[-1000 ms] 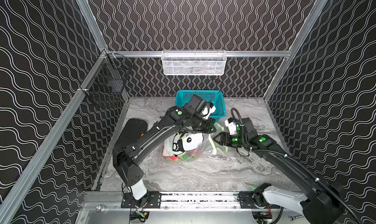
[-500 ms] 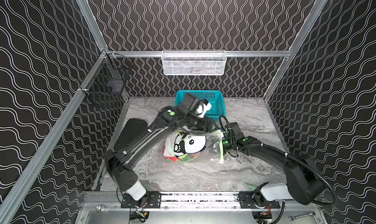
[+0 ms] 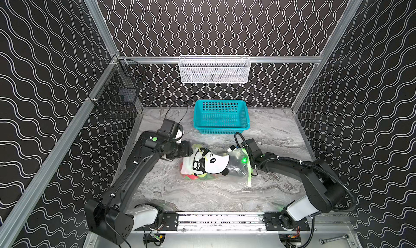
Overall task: Open the zip-top bag and take out the dragon fruit
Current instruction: Pick up the dragon fruit from the zipper food storage bag.
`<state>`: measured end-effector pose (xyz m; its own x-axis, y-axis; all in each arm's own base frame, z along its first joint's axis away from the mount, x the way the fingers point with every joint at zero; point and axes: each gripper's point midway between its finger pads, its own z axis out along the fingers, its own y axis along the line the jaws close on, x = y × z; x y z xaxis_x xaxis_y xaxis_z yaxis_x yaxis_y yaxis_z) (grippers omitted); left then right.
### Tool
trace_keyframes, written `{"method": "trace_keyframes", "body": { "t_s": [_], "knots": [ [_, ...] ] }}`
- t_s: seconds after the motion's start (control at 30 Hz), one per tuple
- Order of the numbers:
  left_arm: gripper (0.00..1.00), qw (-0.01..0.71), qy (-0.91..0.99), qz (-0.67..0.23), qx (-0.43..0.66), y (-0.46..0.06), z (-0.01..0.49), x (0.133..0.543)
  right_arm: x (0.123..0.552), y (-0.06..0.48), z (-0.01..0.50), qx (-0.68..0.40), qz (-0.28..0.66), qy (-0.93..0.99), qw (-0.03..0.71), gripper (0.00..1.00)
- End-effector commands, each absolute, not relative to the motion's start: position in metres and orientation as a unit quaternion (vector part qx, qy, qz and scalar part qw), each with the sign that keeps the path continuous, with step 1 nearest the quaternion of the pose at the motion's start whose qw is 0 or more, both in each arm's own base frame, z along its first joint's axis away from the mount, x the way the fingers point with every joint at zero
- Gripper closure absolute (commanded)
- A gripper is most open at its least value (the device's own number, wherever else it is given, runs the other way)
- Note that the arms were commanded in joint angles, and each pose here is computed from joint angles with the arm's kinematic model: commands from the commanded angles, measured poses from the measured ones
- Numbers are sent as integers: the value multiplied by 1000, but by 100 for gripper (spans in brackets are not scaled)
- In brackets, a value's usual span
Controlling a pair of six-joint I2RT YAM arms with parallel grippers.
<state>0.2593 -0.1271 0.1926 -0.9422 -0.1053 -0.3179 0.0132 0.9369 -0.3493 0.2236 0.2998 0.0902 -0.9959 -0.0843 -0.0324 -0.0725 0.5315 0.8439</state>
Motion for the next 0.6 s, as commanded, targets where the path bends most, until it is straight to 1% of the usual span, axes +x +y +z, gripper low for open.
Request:
{"method": "trace_keyframes", "body": {
  "t_s": [0.0, 0.23, 0.47, 0.57],
  "knots": [
    [40, 183, 973, -141, -25, -110, 175, 273, 229, 309, 95, 57, -486, -872, -4, 0],
    [46, 165, 978, -125, -21, -108, 137, 294, 241, 323, 83, 43, -453, -890, -1, 0],
    [49, 128, 983, -132, -25, -103, 101, 287, 250, 344, 69, 25, -438, -898, 7, 2],
    [53, 119, 982, -145, -32, -103, 89, 284, 250, 347, 56, 22, -415, -910, 13, 3]
  ]
}}
